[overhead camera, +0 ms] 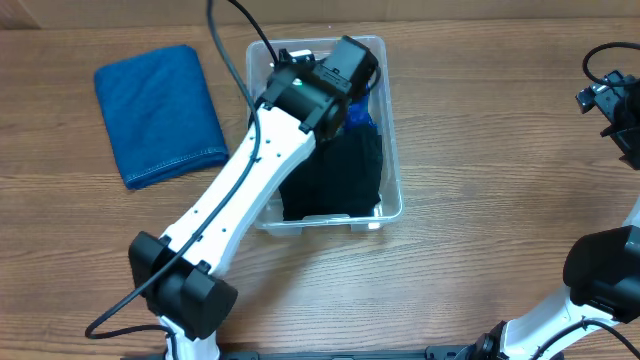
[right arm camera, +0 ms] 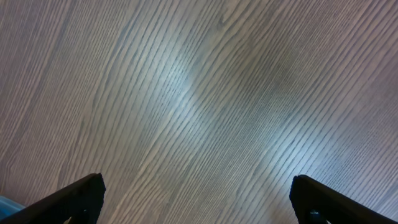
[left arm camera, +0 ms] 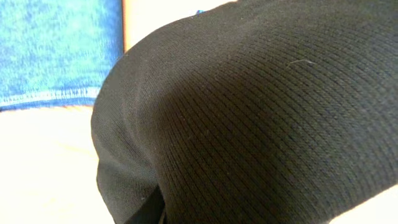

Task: Pack container
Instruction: 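Lower the black cloth into the bin with the left gripper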

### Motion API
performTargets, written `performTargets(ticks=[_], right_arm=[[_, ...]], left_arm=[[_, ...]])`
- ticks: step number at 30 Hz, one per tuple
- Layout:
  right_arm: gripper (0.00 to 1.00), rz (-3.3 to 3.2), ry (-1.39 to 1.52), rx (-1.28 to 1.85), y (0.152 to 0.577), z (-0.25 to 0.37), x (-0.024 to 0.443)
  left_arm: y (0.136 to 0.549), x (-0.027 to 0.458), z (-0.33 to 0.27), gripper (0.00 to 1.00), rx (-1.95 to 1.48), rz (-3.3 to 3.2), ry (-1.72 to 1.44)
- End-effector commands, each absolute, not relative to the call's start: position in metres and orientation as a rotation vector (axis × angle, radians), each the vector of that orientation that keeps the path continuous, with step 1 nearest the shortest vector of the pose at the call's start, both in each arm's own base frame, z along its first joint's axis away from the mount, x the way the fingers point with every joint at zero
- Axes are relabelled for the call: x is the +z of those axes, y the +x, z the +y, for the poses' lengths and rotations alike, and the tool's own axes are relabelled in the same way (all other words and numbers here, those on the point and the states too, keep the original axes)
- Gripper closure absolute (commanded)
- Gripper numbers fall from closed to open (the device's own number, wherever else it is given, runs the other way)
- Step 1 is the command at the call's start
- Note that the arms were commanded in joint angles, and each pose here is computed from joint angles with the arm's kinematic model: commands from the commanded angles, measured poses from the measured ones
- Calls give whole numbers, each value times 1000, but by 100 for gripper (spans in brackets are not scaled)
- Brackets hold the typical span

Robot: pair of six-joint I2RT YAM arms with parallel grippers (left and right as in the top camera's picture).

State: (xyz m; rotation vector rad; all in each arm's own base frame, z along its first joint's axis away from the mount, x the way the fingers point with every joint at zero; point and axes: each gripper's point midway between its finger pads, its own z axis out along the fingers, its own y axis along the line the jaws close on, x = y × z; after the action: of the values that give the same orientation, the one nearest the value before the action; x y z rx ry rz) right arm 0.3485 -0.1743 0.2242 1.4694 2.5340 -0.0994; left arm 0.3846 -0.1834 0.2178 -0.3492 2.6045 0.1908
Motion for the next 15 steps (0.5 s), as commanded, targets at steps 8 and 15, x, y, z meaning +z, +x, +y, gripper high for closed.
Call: performTargets(ticks=[8, 15], right_arm=[[0, 2521, 1473, -102, 348, -175, 227], [0, 2521, 1473, -102, 348, -175, 227]], left_arm=[[362, 184, -211, 94, 160, 2758, -358], [347, 178, -242, 0, -61, 2894, -277]])
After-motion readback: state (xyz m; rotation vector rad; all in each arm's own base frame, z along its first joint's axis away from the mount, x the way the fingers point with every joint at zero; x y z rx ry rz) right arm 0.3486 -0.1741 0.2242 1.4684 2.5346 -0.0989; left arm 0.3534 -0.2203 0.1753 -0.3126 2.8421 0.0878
